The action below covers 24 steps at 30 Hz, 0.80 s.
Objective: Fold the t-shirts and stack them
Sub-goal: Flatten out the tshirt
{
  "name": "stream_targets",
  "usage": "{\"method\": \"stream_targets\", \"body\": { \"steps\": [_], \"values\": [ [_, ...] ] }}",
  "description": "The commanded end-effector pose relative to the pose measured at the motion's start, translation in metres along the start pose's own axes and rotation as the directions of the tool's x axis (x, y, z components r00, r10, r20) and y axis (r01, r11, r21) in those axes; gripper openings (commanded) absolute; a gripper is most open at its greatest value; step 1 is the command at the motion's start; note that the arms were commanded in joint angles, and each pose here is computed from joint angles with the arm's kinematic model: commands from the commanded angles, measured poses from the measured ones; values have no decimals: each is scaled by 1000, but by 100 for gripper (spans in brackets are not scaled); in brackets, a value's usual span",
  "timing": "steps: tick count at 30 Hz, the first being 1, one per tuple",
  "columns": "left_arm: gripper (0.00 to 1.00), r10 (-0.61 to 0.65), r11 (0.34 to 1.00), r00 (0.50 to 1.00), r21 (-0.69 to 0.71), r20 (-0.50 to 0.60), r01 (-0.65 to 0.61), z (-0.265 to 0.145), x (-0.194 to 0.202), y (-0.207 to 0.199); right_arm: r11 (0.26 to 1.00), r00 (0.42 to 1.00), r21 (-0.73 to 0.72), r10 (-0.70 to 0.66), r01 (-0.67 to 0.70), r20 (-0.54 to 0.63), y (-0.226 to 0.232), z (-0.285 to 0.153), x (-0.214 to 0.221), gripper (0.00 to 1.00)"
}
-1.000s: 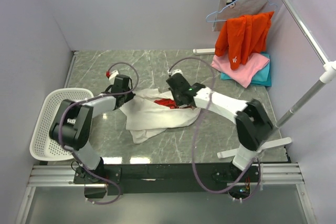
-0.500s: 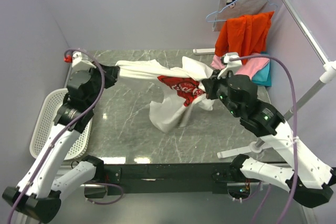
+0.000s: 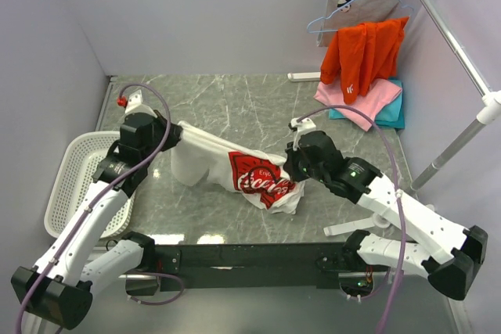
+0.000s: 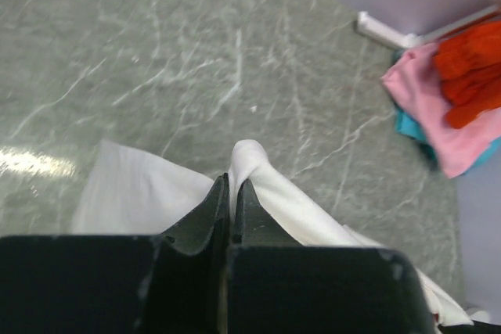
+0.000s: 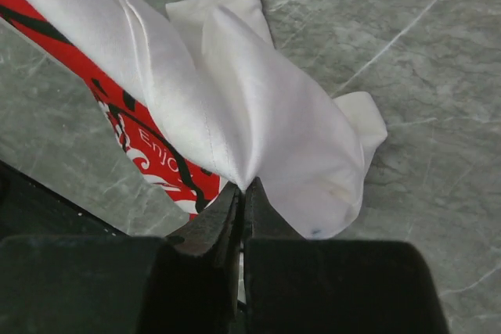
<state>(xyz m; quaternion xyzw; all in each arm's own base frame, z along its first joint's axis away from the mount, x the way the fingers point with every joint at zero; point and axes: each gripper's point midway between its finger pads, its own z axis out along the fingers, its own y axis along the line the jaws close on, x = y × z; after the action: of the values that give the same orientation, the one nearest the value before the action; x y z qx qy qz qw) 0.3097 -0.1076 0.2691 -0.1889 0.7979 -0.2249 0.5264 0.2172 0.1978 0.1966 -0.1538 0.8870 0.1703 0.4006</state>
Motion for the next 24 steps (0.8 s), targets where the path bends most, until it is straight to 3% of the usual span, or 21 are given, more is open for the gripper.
{"method": "stream_targets", "body": {
  "steps": [1,5,9,14,17,18,20,21,22,24],
  "values": [
    [1,17,999,994,-36,107,-14,2,-26,6,990,998,-135,-35,40,43,29,-9,-27,0],
    [1,59,998,993,12,103,-60,23,-38,-16,973,997,-224,-61,51,-37,57,1,-3,0],
    [1,125,991,991,47,40,-127,71,-47,-46,964,988,-259,-97,64,-118,79,7,37,0],
    [1,133,960,990,242,48,-141,101,-73,-111,909,947,-400,-221,114,-234,136,4,99,0],
    [1,165,921,986,359,-15,-149,124,-59,-148,877,907,-448,-321,175,-273,168,7,125,0],
    [1,189,921,979,359,-75,-150,144,-38,-148,876,908,-440,-332,197,-255,176,9,120,0],
    [1,251,880,964,435,-82,-192,147,-28,-181,883,878,-399,-378,247,-293,179,20,135,0],
    [2,282,876,952,437,-118,-205,162,-8,-182,893,884,-377,-367,248,-289,182,21,128,24],
    [11,303,869,946,442,-118,-223,164,-5,-189,907,877,-318,-372,274,-303,172,27,130,42],
    [31,319,876,939,418,-129,-241,170,8,-188,927,891,-228,-355,297,-284,159,28,118,50]
  ]
}}
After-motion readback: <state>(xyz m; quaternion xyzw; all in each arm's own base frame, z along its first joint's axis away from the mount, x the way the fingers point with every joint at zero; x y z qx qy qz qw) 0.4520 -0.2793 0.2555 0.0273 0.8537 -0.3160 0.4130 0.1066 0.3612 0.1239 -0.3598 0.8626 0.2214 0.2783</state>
